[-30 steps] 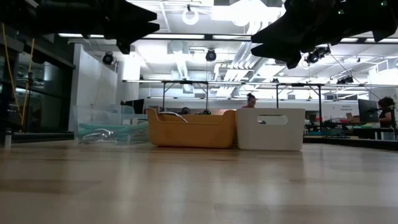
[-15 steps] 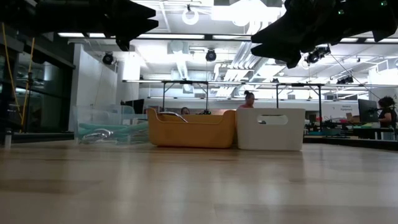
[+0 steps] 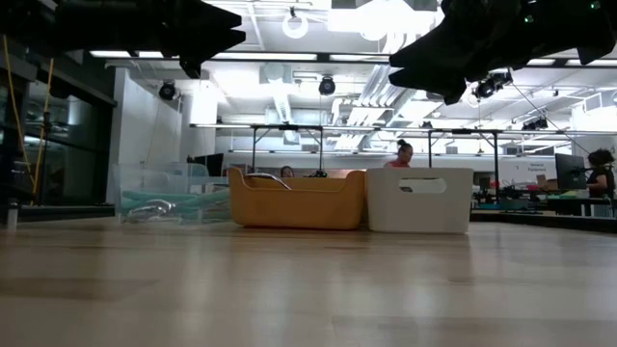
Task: Sort silverware by color (type)
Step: Return to Home Position
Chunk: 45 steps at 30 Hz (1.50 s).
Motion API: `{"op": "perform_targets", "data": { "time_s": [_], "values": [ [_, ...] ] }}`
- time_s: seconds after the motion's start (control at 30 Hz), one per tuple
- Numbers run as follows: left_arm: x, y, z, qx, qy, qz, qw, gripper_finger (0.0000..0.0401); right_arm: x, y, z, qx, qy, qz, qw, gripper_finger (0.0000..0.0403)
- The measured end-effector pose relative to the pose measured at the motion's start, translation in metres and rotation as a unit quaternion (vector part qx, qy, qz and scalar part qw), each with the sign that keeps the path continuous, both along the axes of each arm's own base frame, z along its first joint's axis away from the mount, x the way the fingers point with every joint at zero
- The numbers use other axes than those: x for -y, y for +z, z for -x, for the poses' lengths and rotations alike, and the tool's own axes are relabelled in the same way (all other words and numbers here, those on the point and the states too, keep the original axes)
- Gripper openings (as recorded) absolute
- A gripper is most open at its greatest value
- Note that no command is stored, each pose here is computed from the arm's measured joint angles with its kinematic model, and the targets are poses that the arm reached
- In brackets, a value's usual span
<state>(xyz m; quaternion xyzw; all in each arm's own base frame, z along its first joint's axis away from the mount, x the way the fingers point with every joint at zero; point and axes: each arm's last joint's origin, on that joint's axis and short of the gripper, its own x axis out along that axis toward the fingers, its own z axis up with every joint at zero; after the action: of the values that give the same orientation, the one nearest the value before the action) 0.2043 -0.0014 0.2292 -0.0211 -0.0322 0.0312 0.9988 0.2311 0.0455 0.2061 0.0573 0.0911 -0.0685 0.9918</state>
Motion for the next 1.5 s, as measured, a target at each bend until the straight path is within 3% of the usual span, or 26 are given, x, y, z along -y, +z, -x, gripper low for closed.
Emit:
{"op": "perform_targets", "data": {
  "time_s": [0.87, 1.23, 1.5],
  "values": [
    [0.0, 0.001, 0.0, 0.005, 0.0, 0.001, 1.0, 0.0145, 0.0, 0.005, -0.001, 0.025, 0.001, 0.005, 1.0, 0.019],
    [-0.001, 0.004, 0.001, 0.01, -0.001, -0.065, 0.998, 0.0145, 0.0, 0.005, -0.001, 0.024, 0.001, 0.007, 1.0, 0.019],
    [-0.023, 0.022, 0.019, 0.051, 0.034, -0.095, 0.994, 0.0145, 0.0, 0.005, -0.001, 0.023, 0.003, 0.007, 1.0, 0.019]
  ]
}}
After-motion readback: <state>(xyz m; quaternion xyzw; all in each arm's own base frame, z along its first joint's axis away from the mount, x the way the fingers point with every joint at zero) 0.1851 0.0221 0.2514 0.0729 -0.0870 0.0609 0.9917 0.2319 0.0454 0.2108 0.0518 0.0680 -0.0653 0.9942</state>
